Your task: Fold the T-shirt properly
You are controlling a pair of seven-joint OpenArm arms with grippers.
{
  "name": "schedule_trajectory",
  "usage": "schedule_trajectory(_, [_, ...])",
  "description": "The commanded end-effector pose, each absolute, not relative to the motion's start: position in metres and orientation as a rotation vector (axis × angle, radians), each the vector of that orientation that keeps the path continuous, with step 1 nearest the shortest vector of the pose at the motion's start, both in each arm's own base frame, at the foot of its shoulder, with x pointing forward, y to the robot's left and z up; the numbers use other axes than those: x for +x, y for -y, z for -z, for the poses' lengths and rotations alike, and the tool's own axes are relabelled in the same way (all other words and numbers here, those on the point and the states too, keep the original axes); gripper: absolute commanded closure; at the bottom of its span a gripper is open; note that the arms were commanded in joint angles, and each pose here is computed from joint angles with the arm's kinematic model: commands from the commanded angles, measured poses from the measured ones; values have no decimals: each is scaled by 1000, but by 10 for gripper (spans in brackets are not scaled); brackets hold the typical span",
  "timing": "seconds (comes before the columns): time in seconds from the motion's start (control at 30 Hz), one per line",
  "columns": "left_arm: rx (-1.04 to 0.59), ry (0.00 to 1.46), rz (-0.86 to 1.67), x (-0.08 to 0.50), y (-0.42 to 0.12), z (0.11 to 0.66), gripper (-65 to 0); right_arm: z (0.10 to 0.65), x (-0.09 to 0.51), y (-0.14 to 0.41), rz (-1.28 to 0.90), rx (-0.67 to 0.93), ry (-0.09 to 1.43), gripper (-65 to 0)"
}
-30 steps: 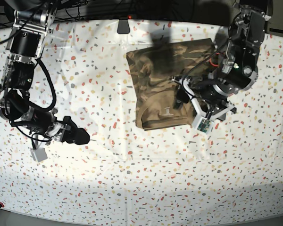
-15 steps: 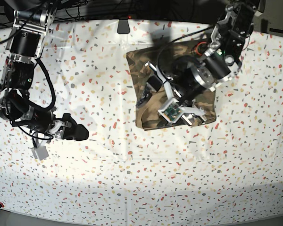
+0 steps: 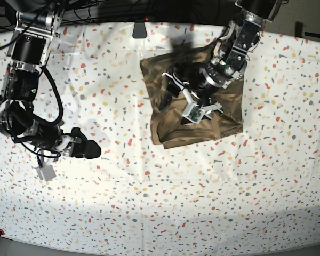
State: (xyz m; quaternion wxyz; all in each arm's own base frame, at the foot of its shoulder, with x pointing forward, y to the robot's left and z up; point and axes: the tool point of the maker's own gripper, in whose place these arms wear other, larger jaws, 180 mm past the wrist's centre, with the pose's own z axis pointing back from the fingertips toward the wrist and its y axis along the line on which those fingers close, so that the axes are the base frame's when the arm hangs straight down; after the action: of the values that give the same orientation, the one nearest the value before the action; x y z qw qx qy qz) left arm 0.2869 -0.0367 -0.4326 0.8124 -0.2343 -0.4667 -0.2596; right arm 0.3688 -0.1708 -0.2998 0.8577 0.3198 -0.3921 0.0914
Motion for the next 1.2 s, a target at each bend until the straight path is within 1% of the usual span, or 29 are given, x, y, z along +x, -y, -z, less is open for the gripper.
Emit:
schedule_trajectory(0.0, [-463, 879, 579, 271, 31, 456, -396, 278, 379, 174, -209, 675, 892, -291])
schedule_trajectory(0.1, [-469, 911, 578, 282, 34, 447, -396, 278, 379, 174, -209, 675, 892, -291])
schedule_trajectory(0.2, [-427, 871, 610, 295, 31, 445, -396, 276, 380, 174, -206, 679, 902, -291])
schedule_trajectory(0.27, [-381, 830, 642, 306, 27, 439, -396, 272, 384, 175, -195, 685, 935, -291])
schedule_trajectory(0.33, [-348, 837, 667, 321, 25, 424, -396, 261, 391, 178, -172, 693, 1002, -291])
schedule_trajectory(0.43, [-340, 921, 685, 342, 30, 393, -396, 244, 402, 179, -170, 697, 1067, -291])
schedule_trajectory(0.6, [-333, 1046, 711, 356, 34, 348, -396, 226, 416, 182, -200, 653, 1101, -291])
schedule_trajectory(0.73, [-287, 1137, 753, 360, 22, 312, -396, 214, 423, 187, -213, 631, 1129, -291])
schedule_trajectory(0.8, [-239, 1154, 786, 359, 11, 297, -396, 212, 425, 191, -220, 608, 1130, -291])
schedule_trajectory(0.9, [-136, 1167, 791, 360, -15, 278, -396, 219, 420, 199, -231, 570, 1084, -291])
schedule_trajectory(1.03, [33, 1177, 645, 367, -80, 260, -396, 232, 406, 217, -215, 529, 1037, -291])
schedule_trajectory(1.17, [97, 1123, 524, 349, -135, 269, -396, 245, 377, 248, -157, 475, 1016, -291])
